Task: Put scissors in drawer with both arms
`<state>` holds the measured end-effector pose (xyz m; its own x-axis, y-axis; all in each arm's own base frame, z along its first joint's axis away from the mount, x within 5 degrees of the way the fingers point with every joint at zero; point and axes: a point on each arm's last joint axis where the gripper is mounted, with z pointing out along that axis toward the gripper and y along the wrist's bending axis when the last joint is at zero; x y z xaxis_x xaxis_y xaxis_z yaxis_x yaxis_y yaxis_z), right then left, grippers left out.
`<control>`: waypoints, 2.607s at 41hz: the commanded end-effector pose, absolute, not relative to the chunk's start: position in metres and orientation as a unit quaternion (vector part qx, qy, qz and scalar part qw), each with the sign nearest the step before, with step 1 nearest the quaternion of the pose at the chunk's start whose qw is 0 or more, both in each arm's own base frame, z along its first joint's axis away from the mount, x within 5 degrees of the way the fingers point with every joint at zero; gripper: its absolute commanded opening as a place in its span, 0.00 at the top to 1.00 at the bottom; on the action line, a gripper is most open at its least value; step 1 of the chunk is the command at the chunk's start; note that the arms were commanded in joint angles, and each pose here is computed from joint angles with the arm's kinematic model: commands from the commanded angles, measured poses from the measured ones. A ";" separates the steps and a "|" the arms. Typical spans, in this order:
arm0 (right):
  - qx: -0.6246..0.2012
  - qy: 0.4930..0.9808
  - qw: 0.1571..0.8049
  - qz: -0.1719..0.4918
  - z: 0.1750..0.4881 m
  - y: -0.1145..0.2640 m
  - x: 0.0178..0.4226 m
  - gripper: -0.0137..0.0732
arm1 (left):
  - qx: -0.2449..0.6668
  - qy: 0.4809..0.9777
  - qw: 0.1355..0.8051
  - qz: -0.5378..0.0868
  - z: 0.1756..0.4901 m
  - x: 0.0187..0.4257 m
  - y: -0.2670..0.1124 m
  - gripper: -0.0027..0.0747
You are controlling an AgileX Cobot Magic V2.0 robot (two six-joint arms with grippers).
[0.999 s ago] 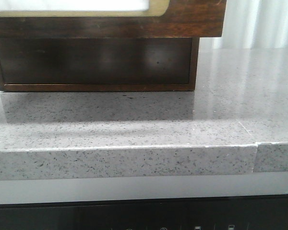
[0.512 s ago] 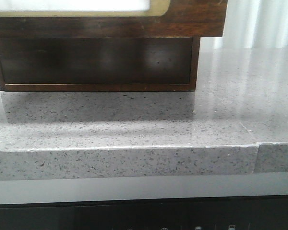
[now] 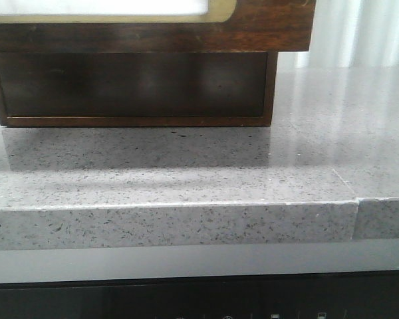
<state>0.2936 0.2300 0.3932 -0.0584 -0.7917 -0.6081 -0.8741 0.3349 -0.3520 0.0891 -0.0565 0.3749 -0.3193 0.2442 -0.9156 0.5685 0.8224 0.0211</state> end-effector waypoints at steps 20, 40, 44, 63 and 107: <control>-0.451 0.748 0.478 0.094 0.462 0.191 0.265 0.48 | 0.242 0.772 0.563 -0.168 0.390 0.090 -0.057 0.33; -0.312 0.795 0.492 0.171 0.485 0.121 0.181 0.48 | 0.242 0.772 0.563 -0.168 0.390 0.090 -0.057 0.33; -0.310 0.793 0.497 0.171 0.476 0.109 0.161 0.48 | 0.242 0.772 0.563 -0.168 0.390 0.090 -0.057 0.33; -0.304 0.789 0.503 0.177 0.423 0.064 0.081 0.48 | 0.242 0.772 0.563 -0.168 0.390 0.090 -0.057 0.33; -0.287 0.789 0.511 0.185 0.396 0.049 0.056 0.98 | 0.242 0.772 0.563 -0.169 0.390 0.090 -0.057 0.99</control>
